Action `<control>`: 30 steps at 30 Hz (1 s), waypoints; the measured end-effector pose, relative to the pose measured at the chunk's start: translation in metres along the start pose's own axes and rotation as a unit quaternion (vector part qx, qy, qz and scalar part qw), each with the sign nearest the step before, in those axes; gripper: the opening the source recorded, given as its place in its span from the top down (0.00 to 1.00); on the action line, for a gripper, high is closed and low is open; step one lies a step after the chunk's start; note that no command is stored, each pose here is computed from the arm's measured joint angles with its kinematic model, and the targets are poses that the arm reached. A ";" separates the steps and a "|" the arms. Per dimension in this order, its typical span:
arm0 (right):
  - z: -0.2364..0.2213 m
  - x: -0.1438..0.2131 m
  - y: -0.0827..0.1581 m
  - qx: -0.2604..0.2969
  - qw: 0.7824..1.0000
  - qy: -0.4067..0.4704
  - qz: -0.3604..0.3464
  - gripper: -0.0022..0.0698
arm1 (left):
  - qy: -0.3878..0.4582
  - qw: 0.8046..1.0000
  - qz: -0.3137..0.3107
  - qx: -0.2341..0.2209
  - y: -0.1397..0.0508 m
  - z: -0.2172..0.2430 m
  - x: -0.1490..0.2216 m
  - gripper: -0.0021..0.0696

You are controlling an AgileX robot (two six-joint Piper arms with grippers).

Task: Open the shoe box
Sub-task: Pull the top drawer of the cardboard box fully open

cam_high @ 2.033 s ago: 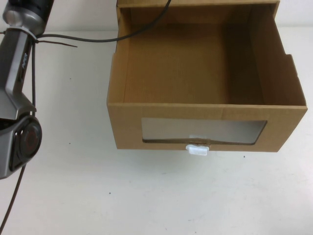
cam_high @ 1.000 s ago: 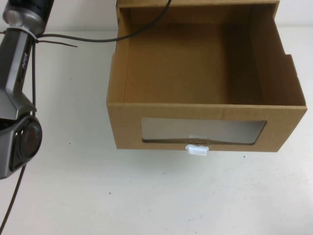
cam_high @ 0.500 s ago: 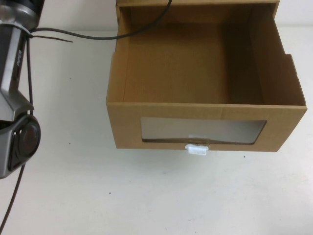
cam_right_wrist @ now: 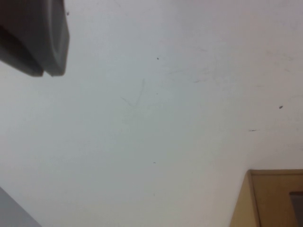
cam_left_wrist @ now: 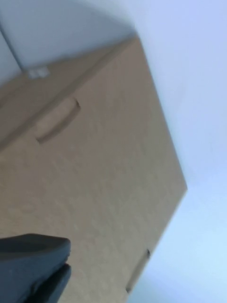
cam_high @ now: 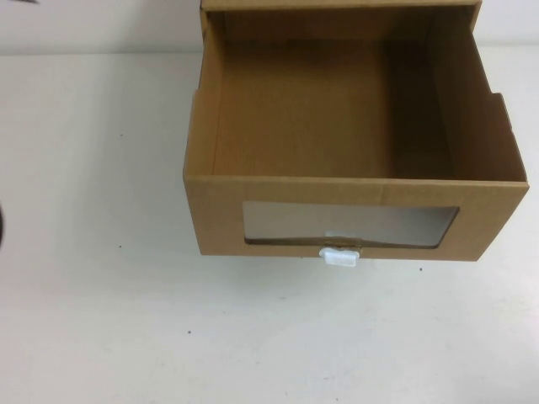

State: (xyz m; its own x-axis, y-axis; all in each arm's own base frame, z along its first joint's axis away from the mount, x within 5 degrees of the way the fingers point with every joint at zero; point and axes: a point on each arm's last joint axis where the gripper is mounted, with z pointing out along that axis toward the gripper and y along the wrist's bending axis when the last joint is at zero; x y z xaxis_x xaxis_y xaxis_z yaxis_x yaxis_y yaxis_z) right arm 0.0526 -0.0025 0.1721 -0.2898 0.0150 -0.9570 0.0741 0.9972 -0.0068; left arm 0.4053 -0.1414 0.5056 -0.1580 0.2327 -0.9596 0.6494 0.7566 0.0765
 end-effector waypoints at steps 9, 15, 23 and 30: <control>0.000 0.000 0.000 0.000 1.000 -0.001 0.001 1.00 | -0.030 0.984 0.020 -0.175 -0.018 -0.137 -0.056 0.98; 0.000 0.000 0.000 0.000 1.000 -0.001 0.001 1.00 | -0.089 0.967 0.035 -0.236 -0.038 -0.213 -0.078 0.98; 0.000 0.000 0.000 0.000 1.000 -0.001 0.001 1.00 | -0.158 0.950 0.054 -0.265 -0.071 -0.296 -0.090 0.98; 0.000 0.000 0.000 0.000 1.000 -0.001 0.002 1.00 | -0.220 0.910 0.080 -0.341 -0.101 -0.388 -0.086 0.98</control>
State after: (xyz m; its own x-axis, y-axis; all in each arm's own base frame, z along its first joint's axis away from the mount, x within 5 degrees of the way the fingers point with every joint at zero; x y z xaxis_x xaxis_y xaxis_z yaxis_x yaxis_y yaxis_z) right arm 0.0526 -0.0024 0.1722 -0.2878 0.0180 -0.9575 0.0741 0.9972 -0.0035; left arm 0.0649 -0.0010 0.6855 0.3085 0.2196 -0.9255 0.0007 0.9729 0.2311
